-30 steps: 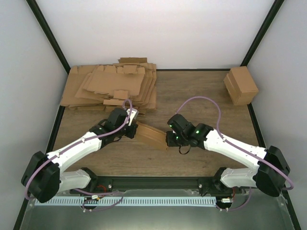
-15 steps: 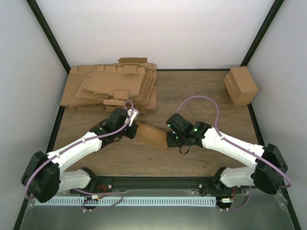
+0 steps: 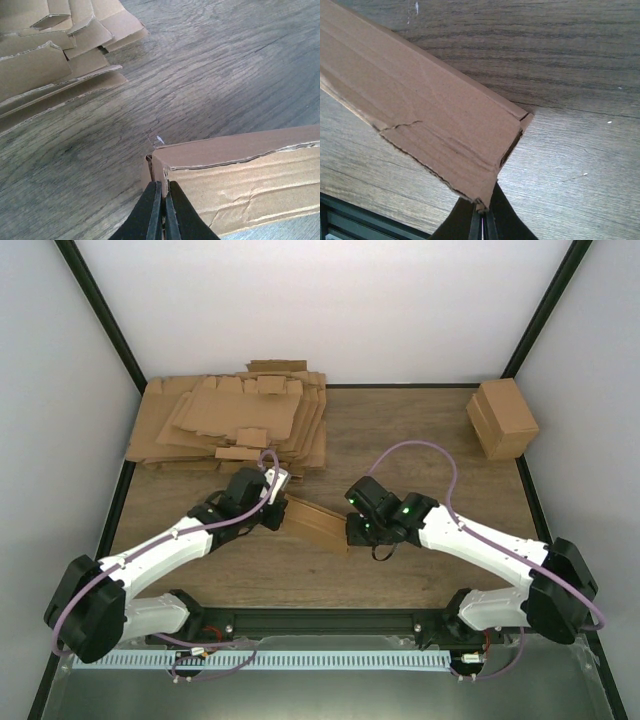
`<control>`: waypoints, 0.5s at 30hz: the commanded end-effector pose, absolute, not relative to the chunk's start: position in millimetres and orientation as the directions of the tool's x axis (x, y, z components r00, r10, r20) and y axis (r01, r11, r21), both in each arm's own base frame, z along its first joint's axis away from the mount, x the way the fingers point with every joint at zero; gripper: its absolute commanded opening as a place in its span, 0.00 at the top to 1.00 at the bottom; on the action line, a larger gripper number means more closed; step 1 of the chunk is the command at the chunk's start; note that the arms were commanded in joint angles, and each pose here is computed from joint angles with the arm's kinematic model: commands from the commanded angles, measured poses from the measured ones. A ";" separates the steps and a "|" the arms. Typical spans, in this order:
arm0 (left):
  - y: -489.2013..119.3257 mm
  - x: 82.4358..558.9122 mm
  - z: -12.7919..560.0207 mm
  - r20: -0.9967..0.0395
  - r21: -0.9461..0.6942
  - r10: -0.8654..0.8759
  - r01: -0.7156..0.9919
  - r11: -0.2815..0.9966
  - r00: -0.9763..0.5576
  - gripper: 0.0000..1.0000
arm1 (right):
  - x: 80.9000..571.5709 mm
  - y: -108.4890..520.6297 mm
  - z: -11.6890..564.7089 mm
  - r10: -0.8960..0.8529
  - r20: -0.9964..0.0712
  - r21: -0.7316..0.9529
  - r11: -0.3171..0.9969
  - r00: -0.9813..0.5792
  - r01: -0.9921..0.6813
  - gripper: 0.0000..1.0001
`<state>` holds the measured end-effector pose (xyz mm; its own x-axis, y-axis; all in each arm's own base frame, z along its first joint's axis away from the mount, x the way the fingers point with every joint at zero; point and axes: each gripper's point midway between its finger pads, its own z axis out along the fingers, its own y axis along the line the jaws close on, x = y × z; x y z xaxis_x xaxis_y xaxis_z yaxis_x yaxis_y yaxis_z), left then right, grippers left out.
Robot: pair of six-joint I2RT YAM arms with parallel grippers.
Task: Fold the paper box
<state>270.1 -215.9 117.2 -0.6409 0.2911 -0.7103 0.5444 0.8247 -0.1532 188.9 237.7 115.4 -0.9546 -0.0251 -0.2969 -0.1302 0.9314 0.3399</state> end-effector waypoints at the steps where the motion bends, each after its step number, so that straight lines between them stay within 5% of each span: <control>1: -210.5 257.5 96.7 -0.669 -0.141 0.332 0.552 0.822 -0.665 0.96 | 187.2 236.1 106.6 0.031 -0.247 0.327 0.944 -0.969 -0.053 0.99; 10: -211.3 253.9 93.9 -0.666 -0.142 0.338 0.558 0.817 -0.665 0.96 | 179.6 237.5 96.7 0.026 -0.224 0.279 0.959 -0.974 -0.039 0.99; 15: -211.8 253.5 94.8 -0.670 -0.157 0.316 0.544 0.824 -0.672 0.96 | 185.1 234.7 112.2 0.011 -0.284 0.278 0.958 -0.959 -0.072 0.89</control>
